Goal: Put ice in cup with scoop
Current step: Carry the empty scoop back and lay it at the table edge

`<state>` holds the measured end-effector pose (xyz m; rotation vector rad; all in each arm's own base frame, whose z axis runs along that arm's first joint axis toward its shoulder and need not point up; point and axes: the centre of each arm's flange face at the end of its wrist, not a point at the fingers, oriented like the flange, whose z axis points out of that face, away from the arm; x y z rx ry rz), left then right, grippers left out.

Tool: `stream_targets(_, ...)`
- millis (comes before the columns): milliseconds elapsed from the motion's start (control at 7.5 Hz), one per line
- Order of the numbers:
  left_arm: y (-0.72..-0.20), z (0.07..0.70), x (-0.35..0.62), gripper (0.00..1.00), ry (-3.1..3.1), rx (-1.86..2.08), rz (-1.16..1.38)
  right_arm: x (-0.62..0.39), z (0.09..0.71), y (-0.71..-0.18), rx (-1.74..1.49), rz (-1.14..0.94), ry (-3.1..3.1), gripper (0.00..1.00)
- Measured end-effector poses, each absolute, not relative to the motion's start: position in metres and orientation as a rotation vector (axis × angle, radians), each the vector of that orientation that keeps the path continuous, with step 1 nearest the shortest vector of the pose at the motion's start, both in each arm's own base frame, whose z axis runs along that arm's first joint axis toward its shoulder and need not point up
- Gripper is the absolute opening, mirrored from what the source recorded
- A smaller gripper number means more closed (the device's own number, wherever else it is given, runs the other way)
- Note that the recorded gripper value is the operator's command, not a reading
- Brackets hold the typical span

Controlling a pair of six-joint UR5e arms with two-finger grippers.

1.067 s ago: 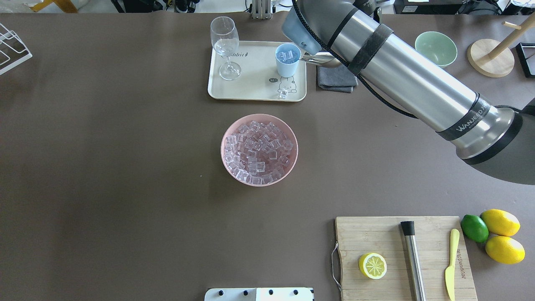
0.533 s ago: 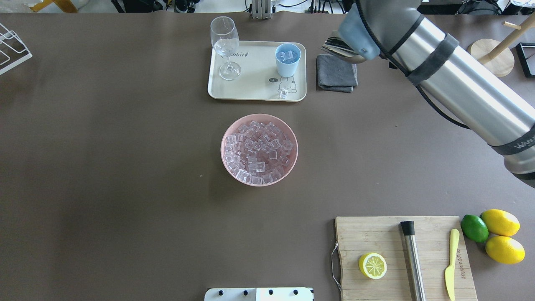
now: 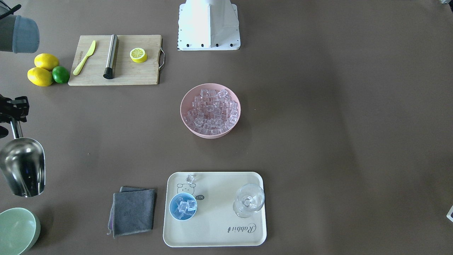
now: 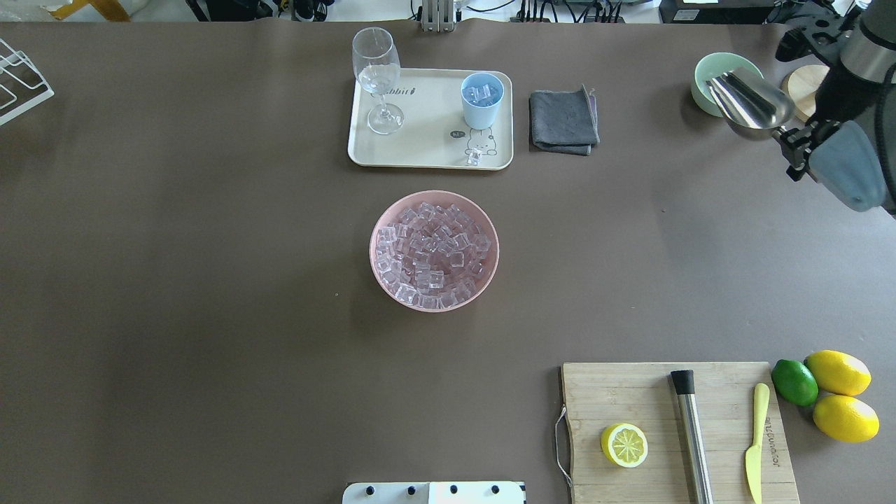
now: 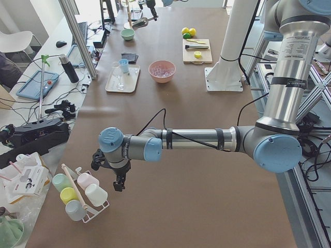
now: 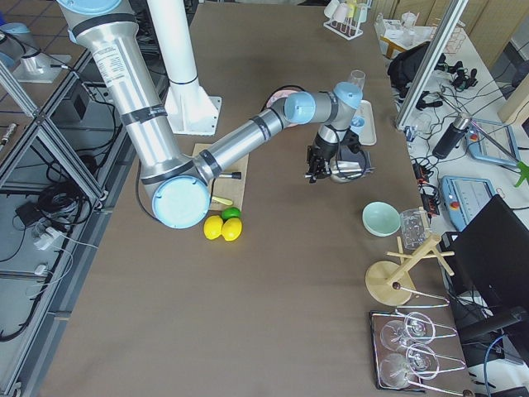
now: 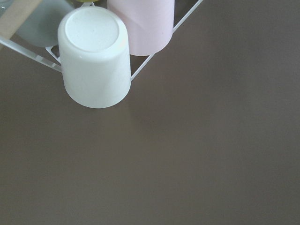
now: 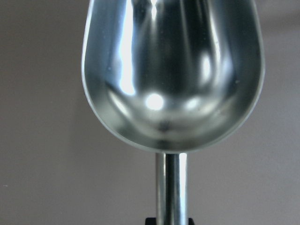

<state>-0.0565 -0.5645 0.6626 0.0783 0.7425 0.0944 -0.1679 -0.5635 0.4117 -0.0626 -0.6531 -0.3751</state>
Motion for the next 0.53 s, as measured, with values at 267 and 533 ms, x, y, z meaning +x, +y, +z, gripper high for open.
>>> stream_targets(267,-0.563,0.656,-0.057,0.99,0.743,0.065,0.088,-0.127,0.487,-0.511,-0.113,-0.197,-0.658,0.0)
stream_targets(533,-0.562,0.654,-0.057,0.99,0.743,0.063,0.087,-0.1,0.57,-0.455,-0.1,-0.084,-0.683,0.0)
